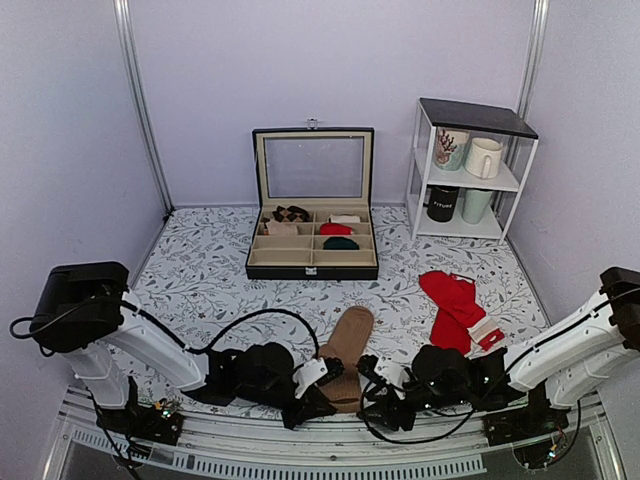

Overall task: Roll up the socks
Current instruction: Roll a pair of socks at the center of the board.

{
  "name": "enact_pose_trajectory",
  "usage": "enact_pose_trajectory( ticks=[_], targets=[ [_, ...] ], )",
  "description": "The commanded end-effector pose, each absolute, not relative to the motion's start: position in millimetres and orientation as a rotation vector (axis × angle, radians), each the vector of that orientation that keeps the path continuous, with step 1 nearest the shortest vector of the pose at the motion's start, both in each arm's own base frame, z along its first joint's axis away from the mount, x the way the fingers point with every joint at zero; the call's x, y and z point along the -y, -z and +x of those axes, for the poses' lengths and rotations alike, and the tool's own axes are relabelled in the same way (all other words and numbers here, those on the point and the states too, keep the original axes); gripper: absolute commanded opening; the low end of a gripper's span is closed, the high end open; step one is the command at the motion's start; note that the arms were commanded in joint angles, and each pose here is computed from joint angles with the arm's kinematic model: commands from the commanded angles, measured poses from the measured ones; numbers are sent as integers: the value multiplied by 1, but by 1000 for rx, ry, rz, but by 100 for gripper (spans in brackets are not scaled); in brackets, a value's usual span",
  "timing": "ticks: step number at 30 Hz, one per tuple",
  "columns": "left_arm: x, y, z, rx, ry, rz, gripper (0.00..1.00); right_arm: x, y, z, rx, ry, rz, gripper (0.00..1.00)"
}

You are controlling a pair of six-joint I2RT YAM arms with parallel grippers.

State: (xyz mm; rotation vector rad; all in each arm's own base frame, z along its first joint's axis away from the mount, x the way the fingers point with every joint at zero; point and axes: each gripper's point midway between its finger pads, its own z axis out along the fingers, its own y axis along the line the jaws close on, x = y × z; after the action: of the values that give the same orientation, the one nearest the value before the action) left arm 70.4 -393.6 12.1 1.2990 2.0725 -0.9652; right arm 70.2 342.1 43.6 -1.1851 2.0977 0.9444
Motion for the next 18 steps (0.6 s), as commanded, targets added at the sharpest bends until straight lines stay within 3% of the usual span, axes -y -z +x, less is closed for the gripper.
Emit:
enact_pose_trajectory(
  ticks=[1,9,18],
  targets=[
    [325,64,56,-2479,799,1341,0,-342,-44,77,-1864,-589,-1306,50],
    [323,69,57,-2507,815,1333,0,-354,-45,82,-1687,-371,-1395,50],
    [323,71,57,-2517,827,1329,0,-374,-42,67,-1609,-426,-1516,49]
  ],
)
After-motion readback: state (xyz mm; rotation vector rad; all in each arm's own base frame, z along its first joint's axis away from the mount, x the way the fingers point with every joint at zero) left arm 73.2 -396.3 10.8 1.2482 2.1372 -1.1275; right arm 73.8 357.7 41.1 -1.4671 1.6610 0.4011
